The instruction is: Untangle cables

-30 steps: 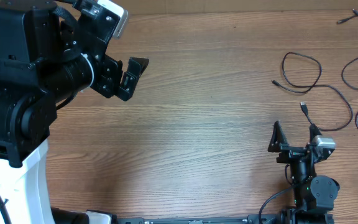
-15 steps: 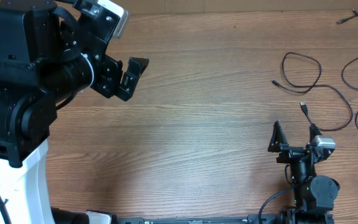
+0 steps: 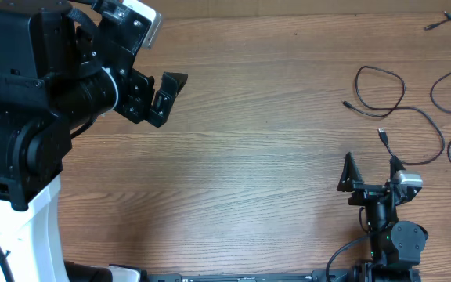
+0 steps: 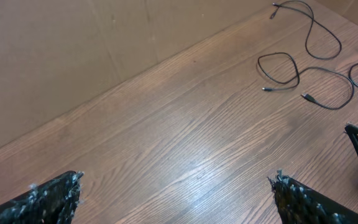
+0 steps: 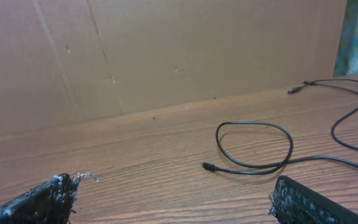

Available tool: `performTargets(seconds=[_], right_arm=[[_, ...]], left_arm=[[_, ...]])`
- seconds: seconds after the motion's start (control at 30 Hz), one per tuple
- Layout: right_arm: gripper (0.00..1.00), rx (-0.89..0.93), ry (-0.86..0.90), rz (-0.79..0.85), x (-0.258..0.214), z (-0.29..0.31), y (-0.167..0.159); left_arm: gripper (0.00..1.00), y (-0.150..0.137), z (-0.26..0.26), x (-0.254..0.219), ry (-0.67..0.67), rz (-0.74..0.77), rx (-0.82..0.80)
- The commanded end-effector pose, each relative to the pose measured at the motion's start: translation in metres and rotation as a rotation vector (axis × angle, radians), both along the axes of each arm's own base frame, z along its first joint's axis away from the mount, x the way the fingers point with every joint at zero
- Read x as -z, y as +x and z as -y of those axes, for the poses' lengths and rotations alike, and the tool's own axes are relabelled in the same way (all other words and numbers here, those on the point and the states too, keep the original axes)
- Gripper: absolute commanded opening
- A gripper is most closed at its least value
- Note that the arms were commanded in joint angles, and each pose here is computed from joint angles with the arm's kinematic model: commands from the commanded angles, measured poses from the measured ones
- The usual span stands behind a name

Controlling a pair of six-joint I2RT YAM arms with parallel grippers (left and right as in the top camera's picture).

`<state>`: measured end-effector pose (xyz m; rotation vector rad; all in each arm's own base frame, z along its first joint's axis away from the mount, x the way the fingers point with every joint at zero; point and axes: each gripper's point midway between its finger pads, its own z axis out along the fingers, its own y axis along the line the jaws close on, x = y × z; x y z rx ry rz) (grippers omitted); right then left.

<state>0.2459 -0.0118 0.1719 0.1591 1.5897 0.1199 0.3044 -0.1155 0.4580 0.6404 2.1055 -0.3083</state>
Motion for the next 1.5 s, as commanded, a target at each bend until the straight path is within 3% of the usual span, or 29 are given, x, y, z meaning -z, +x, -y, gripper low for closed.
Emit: performTargets(seconds=[0.0, 0.7, 0.9, 1.2, 1.47], right_arm=[[1.00, 0.008, 0.001, 0.005, 0.001, 0.002, 0.000], [1.00, 0.008, 0.001, 0.005, 0.001, 0.002, 0.000], [1.00, 0.008, 0.001, 0.005, 0.001, 0.002, 0.000], [1.00, 0.008, 0.001, 0.005, 0.001, 0.002, 0.000], [1.00, 0.008, 0.001, 0.005, 0.001, 0.002, 0.000]], left_arm=[[1.00, -0.003, 0.001, -0.007, -0.028, 0.012, -0.004], [1.00, -0.004, -0.005, -0.005, -0.007, 0.008, -0.029], [1.00, 0.003, -0.030, -0.036, 0.044, 0.167, -0.154], [0.99, -0.029, -0.028, -0.075, 0.140, 0.443, -0.024], [1.00, -0.050, -0.010, -0.032, 0.182, 0.582, 0.141]])
